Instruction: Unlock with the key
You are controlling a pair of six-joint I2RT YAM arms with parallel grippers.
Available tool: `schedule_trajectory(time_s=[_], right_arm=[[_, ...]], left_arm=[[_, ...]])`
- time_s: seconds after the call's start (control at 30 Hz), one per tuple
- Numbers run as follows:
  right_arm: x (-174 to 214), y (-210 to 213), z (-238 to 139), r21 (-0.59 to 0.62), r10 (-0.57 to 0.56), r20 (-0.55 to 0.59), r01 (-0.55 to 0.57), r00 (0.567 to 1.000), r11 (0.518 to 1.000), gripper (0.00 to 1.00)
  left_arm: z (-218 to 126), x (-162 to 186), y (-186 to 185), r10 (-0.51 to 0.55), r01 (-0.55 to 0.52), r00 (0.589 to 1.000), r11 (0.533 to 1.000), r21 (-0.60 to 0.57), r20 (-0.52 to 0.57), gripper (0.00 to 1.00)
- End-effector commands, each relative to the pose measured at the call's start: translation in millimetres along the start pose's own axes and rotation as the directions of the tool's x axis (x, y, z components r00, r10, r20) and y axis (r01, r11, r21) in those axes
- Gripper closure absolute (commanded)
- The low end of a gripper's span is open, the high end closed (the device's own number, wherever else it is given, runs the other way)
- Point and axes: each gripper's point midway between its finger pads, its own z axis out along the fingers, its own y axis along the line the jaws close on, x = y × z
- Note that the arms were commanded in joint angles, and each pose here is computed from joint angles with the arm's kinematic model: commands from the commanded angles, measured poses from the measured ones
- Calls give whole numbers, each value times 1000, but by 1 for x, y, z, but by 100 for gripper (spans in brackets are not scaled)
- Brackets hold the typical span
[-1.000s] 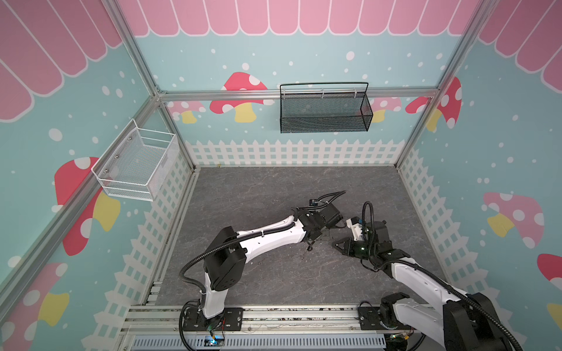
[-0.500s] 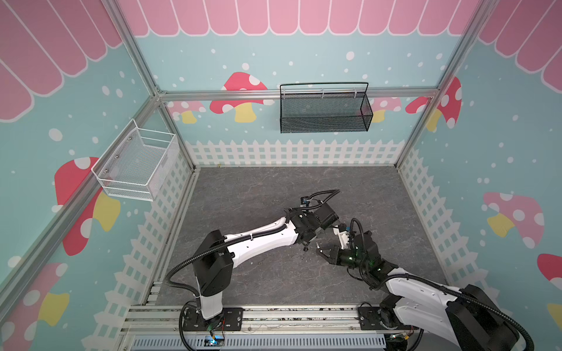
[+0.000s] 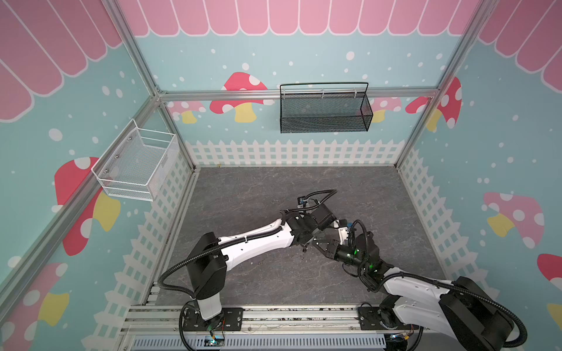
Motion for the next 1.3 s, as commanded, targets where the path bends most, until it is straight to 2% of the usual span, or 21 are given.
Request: schedule_trajectory(time_s=[0.0, 0.27, 0.43, 1.27], right_arm=[[-1, 5, 1, -33, 32, 20, -31, 999, 999, 100], [-9, 3, 2, -22, 69, 61, -68, 996, 997, 100], [-5, -2, 5, -9, 85, 45, -85, 995, 996, 100], [-16, 18, 11, -60, 76, 54, -73, 996, 996, 100]], left_arm=[[-11, -10, -3, -51, 49, 998, 998, 29, 43, 100], [-13, -9, -4, -53, 51, 998, 998, 41, 44, 100], [-16, -11, -1, -60, 58, 997, 997, 43, 55, 100], [-16, -12, -2, -53, 50, 997, 998, 49, 59, 100]])
